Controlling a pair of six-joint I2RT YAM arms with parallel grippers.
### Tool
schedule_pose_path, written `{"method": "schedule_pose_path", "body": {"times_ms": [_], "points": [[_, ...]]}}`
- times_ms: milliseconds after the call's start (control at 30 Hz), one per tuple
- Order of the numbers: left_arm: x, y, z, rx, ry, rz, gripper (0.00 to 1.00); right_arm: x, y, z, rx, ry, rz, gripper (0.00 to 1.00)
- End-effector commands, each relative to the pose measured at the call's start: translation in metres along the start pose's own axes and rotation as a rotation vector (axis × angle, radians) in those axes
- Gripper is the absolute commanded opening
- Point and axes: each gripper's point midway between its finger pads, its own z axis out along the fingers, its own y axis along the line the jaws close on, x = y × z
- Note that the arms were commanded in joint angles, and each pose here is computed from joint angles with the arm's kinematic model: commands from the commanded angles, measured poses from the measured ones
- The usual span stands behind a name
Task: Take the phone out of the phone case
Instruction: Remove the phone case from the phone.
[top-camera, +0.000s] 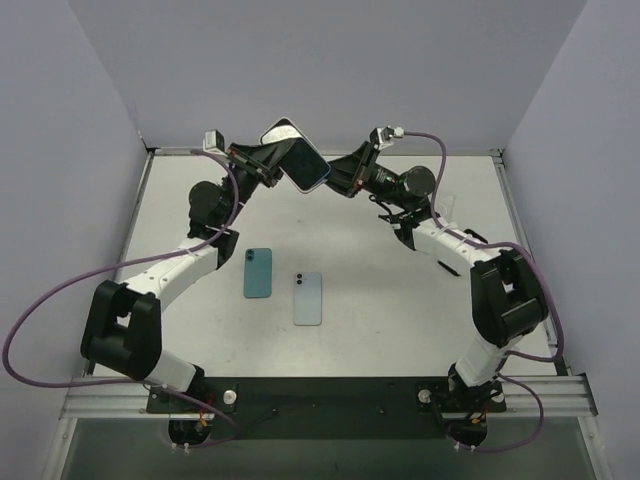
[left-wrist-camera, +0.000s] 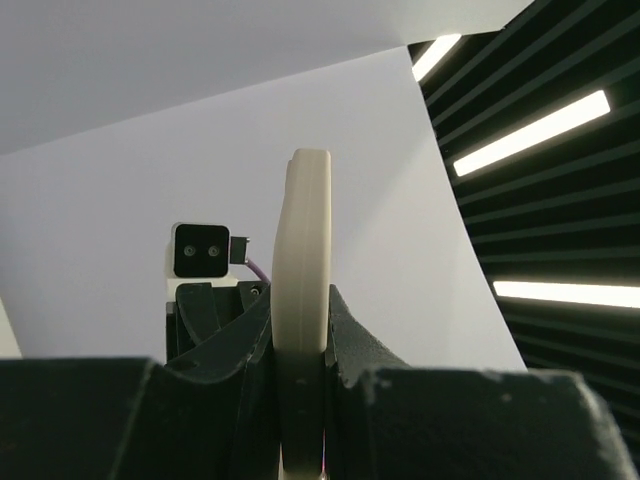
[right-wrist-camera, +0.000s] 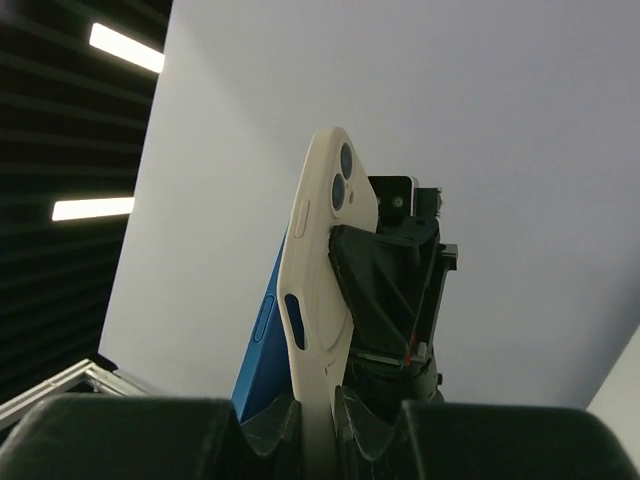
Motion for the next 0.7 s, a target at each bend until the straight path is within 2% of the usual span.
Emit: {"method": "schedule_pose_path", "body": {"times_ms": [0,33,100,133,167,233,267,300,400,533,633,667], "points": [[0.118,-0.090,-0.019,0.285,0.484,-0.071,0.00,0.057,-0.089,-0.017,0.270,0.136,0.216,0.00],[0.118,-0.082,-0.018,0.270,0.487,-0.072,0.00,0.053,-0.090,-0.022,0.301,0.112,0.137,0.00],[0.118,-0.053,-0.014,0.201,0.486,-0.082,0.00,0.049,-0.110,-0.044,0.459,0.061,0.146,0.00],[0.120,-0.042,-0.014,0.175,0.500,-0.069,0.01,0.041,-0.122,-0.054,0.529,0.021,0.062,0.00],[0.120,-0.024,-0.012,0.137,0.500,-0.071,0.14,0.042,-0.136,-0.071,0.628,0.004,0.087,0.00],[0.122,0.000,-0.012,0.084,0.517,-0.064,0.30,0.032,-0.143,-0.091,0.741,-0.056,-0.018,0.00],[0.122,0.017,-0.011,0.055,0.521,-0.072,0.37,0.036,-0.152,-0.106,0.819,-0.057,-0.016,0.00],[0.123,0.024,-0.011,0.050,0.529,-0.064,0.53,0.033,-0.149,-0.114,0.859,-0.080,-0.052,0.00],[0.125,0.060,-0.013,-0.014,0.547,-0.076,0.69,0.025,-0.154,-0.141,0.968,-0.127,-0.106,0.00],[0.127,0.102,-0.019,-0.081,0.567,-0.108,0.72,0.022,-0.164,-0.174,1.059,-0.148,-0.093,0.00],[0.129,0.111,-0.029,-0.081,0.579,-0.138,0.73,0.013,-0.165,-0.201,1.152,-0.193,-0.123,0.00],[0.129,0.111,-0.031,-0.074,0.584,-0.135,0.73,0.005,-0.162,-0.209,1.193,-0.213,-0.177,0.00]]}}
